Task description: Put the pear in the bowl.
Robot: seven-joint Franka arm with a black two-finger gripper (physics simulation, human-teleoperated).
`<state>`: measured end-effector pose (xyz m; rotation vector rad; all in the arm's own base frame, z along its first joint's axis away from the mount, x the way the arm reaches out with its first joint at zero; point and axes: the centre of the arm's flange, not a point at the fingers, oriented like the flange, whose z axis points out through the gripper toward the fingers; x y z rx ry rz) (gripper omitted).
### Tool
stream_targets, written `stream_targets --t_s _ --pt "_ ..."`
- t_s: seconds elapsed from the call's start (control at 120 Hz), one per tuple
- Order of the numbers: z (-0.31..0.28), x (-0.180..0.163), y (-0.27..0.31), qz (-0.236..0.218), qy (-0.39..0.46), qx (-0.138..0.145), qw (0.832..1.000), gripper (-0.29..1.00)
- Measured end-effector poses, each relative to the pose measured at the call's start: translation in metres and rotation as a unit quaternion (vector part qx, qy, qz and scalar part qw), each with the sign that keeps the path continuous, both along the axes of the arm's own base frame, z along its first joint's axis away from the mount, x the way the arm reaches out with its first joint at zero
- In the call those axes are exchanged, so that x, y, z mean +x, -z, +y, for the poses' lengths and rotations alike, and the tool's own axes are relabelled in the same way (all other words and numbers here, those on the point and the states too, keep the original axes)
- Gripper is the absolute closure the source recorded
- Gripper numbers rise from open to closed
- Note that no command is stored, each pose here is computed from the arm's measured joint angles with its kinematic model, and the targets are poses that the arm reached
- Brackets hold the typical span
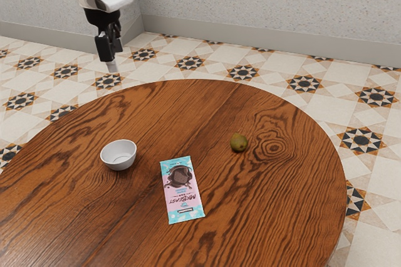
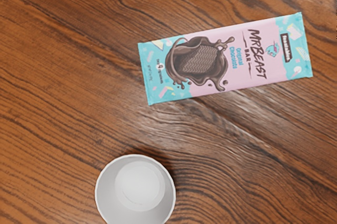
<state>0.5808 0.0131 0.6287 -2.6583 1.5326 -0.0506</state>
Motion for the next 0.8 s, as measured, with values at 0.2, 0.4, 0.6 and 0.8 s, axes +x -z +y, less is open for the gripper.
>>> stream_targets --t_s 0.2,0.4,0.6,0.8 --pt "0.000 0.000 0.000 0.000 0.003 -0.007 1.000 0.00" --pt "0.000 0.005 0.007 0.006 0.011 -0.004 1.000 0.00" --pt "-0.027 0.064 0.031 0.005 0.152 -0.003 0.988 0.00" --pt "-0.052 0.123 0.122 0.043 0.301 -0.024 0.952 0.00"
